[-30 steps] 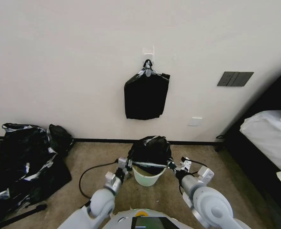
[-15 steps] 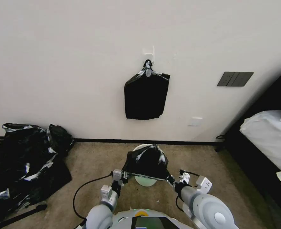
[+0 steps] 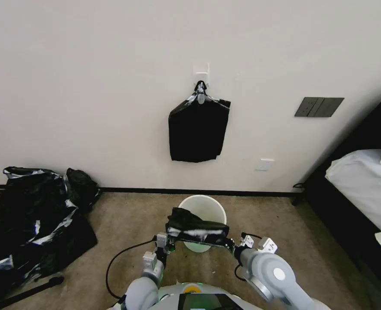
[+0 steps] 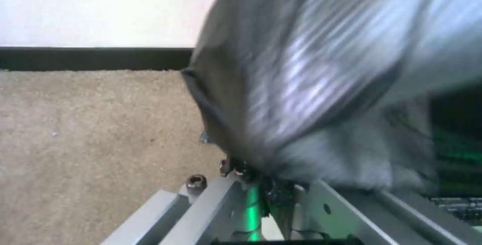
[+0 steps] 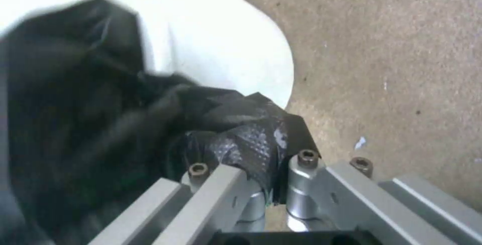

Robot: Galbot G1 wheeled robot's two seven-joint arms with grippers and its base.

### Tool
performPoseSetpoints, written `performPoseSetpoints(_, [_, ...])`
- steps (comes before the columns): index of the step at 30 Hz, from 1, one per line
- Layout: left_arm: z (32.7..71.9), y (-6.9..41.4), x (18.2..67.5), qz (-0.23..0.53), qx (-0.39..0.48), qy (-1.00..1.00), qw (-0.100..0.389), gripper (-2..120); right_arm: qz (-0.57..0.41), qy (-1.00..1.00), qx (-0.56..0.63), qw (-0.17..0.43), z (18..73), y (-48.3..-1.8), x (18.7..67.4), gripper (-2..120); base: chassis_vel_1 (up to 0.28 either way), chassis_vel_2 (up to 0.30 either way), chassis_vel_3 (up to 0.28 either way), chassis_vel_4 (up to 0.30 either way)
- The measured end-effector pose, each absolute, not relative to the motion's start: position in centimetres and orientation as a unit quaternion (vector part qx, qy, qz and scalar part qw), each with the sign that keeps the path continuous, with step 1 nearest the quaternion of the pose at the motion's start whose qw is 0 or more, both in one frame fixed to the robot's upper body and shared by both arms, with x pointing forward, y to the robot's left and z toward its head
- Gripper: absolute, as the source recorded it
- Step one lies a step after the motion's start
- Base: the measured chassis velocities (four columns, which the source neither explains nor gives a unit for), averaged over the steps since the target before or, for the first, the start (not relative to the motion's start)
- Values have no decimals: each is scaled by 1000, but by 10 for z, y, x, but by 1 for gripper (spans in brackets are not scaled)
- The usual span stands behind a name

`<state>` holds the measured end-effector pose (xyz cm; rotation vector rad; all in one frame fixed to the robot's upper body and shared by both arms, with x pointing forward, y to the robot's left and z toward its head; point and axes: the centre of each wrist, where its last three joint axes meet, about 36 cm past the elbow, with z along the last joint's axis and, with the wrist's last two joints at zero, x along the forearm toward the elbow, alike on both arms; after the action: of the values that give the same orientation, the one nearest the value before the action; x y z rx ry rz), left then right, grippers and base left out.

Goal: Place a trash bag onto the trash bin.

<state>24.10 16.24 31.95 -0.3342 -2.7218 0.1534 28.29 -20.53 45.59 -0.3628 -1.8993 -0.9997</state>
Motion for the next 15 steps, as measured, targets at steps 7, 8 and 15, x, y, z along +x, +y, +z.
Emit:
performPoseSetpoints(7, [313, 160, 259, 46, -131, -973, 182, 0, -408, -780, -145, 452, 451, -210, 296, 0, 0, 0, 0, 0])
performPoseSetpoints(8, [313, 160, 259, 46, -131, -973, 182, 0, -408, -780, -145, 452, 451, -210, 296, 0, 0, 0, 0, 0])
performPoseSetpoints(15, [313, 155, 244, 33, -139, -974, 178, 0, -403, -780, -145, 456, 454, -210, 288, 0, 0, 0, 0, 0])
